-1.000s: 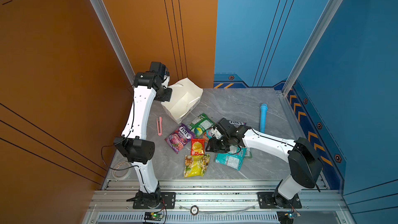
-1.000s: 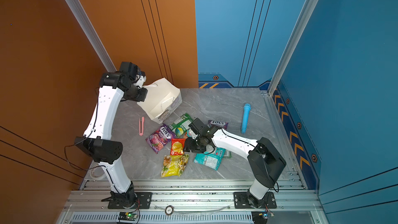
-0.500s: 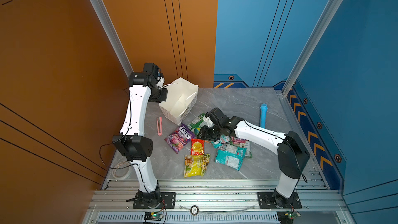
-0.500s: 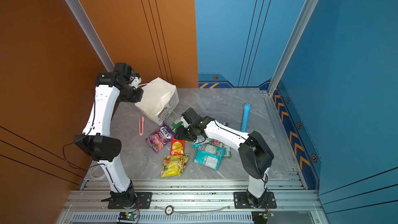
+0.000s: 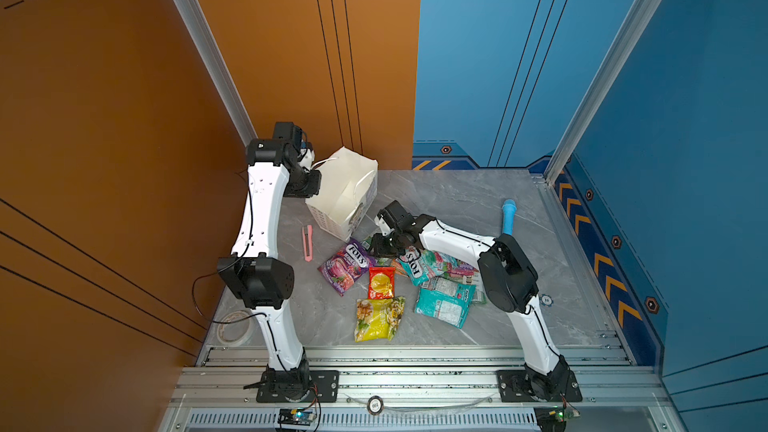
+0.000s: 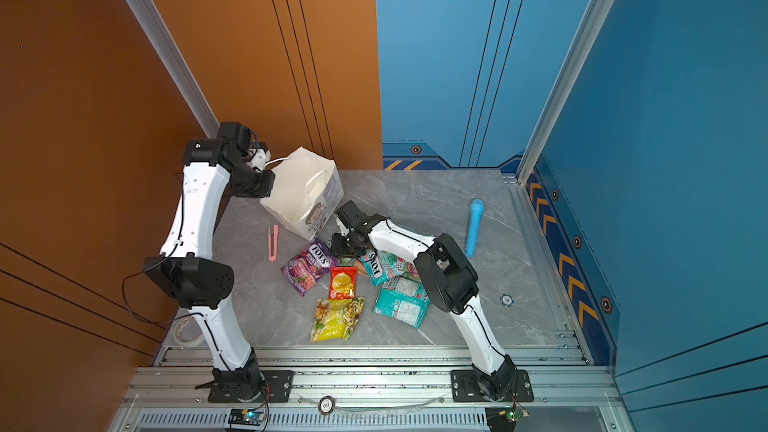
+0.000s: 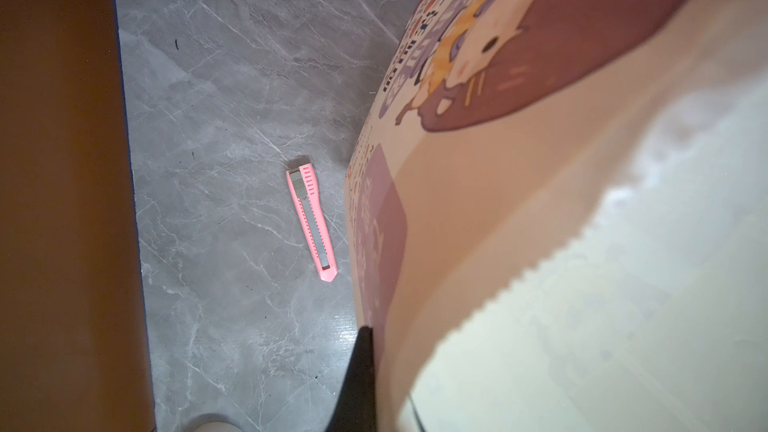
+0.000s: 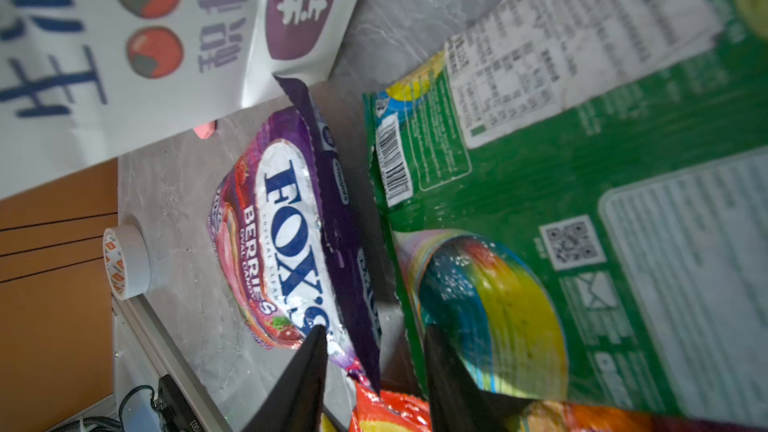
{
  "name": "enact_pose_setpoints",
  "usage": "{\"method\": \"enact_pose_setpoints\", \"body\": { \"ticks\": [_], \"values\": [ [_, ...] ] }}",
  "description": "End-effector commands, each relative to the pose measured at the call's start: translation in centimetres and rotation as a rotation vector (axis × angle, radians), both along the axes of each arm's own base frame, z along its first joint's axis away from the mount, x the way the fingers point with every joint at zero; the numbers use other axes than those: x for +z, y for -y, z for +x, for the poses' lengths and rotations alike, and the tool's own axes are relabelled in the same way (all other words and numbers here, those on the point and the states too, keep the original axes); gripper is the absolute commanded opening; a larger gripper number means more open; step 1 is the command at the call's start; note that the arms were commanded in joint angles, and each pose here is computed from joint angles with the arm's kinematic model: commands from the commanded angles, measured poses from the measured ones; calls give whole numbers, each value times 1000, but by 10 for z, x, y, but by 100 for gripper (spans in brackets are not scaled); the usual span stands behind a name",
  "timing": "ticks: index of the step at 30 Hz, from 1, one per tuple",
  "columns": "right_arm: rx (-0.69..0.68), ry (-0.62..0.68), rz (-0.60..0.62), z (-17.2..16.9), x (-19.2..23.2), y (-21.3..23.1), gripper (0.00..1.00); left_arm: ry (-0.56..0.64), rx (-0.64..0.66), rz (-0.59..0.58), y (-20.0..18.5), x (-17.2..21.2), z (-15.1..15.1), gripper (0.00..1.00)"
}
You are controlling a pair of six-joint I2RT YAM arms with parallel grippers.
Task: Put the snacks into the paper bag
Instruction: 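Grasp the purple FOX'S Berries packet with the right gripper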
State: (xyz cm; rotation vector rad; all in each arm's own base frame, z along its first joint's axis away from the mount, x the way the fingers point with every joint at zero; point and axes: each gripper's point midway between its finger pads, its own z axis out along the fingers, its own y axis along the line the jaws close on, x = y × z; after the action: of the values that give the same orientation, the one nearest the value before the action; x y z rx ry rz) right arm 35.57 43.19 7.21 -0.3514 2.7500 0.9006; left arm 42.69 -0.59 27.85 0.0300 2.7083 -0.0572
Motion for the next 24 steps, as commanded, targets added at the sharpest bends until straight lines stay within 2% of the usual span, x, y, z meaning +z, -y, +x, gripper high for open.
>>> {"method": "enact_pose_setpoints", "body": {
  "ticks": [1,3,6,8,16,20,24],
  "values": [
    [37,-19,-12,-8,-4,-5,34,-21,12,-29,0,-1,-4,2],
    [41,-24,-11,-10,-8,-8,27,-16,11,-35,1,1,-5,2],
    [29,-19,-18,-9,-10,-8,8,-14,8,-40,1,3,-6,2],
    [-7,0,-44,-2,-9,1,0,-15,10,-52,2,6,-8,2],
    [-191,12,-146,28,-16,78,0,-12,6,-129,15,18,-17,2],
    [-255,20,-158,41,-13,112,0,-30,6,-144,17,18,-23,2],
    [-286,49,-92,48,17,129,0,-59,16,-143,16,14,-32,2]
  ]
}}
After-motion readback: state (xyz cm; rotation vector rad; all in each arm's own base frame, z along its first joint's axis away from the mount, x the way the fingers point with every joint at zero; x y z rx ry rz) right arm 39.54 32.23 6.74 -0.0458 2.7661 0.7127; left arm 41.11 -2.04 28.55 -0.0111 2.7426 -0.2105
